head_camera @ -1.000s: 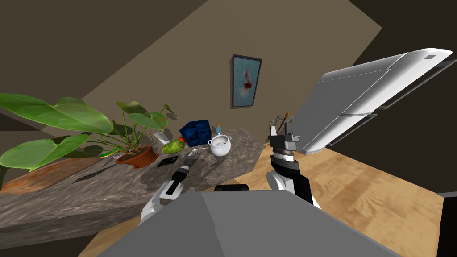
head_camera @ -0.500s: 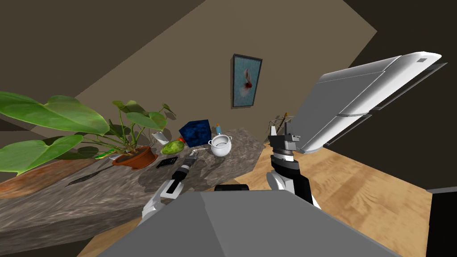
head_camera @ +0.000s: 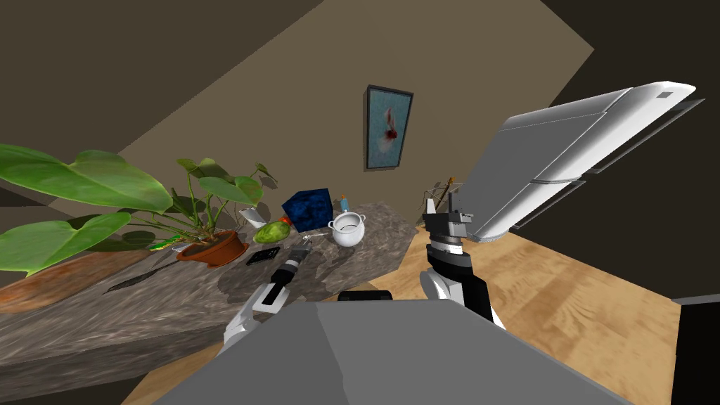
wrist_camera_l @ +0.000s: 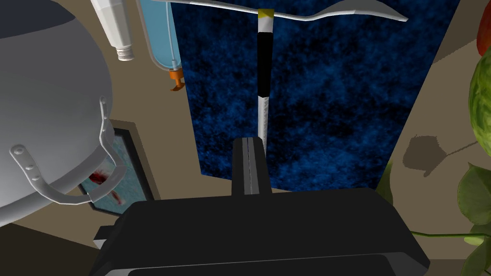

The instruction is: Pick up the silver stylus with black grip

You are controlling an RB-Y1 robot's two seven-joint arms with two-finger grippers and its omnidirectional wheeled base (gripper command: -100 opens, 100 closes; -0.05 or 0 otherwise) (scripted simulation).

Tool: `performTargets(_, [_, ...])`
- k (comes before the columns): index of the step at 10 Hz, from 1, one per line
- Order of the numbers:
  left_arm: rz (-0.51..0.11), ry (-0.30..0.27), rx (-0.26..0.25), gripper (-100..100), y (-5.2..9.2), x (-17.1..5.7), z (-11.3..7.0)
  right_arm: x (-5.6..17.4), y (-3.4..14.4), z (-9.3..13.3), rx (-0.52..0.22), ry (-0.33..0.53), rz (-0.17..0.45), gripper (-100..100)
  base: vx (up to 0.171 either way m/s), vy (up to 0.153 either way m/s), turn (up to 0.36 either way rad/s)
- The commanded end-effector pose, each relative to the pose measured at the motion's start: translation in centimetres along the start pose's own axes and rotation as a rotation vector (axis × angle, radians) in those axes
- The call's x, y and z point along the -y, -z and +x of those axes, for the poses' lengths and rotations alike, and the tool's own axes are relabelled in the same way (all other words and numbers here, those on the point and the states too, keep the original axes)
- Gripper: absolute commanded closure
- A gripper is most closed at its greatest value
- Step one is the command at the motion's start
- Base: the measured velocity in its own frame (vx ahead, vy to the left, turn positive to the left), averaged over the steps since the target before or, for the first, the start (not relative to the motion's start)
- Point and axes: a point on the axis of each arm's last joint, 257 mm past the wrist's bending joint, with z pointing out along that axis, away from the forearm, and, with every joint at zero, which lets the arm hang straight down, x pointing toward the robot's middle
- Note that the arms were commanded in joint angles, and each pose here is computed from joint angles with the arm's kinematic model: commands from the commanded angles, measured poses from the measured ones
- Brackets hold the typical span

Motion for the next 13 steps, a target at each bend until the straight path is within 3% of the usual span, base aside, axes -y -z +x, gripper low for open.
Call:
performTargets(1, [-0.035,-0.011,-0.004,-100,-0.3,-0.8,0.5,0.0,0.0,0.0,0.0,0.0,0.0,0,0.018,-0.04,0.084])
performTargets(4, [-0.089,-0.026,-0.012,-100,-0.8,-2.0,1.2,0.0,0.0,0.0,0.0,0.0,0.0,0,0.041,-0.062,0.088])
performTargets(5, [-0.076,-0.021,-0.009,-100,-0.6,-1.6,1.0,0.0,0.0,0.0,0.0,0.0,0.0,0,0.014,-0.025,0.022])
performTargets(6, [-0.078,-0.023,-0.011,0,-0.6,-1.6,1.0,0.0,0.0,0.0,0.0,0.0,0.0,0,0.003,-0.005,-0.003])
performTargets(7, [-0.078,-0.023,-0.01,-100,-0.6,-1.6,1.0,0.0,0.0,0.0,0.0,0.0,0.0,0,0.0,0.0,0.0])
performTargets(8, [-0.078,-0.023,-0.01,100,-0.6,-1.6,1.0,0.0,0.0,0.0,0.0,0.0,0.0,0,0.0,0.0,0.0])
performTargets(12, [-0.078,-0.023,-0.01,100,-0.6,-1.6,1.0,0.0,0.0,0.0,0.0,0.0,0.0,0,0.0,0.0,0.0])
performTargets(13, [-0.078,-0.023,-0.01,0,-0.6,-1.6,1.0,0.0,0.0,0.0,0.0,0.0,0.0,0,0.0,0.0,0.0])
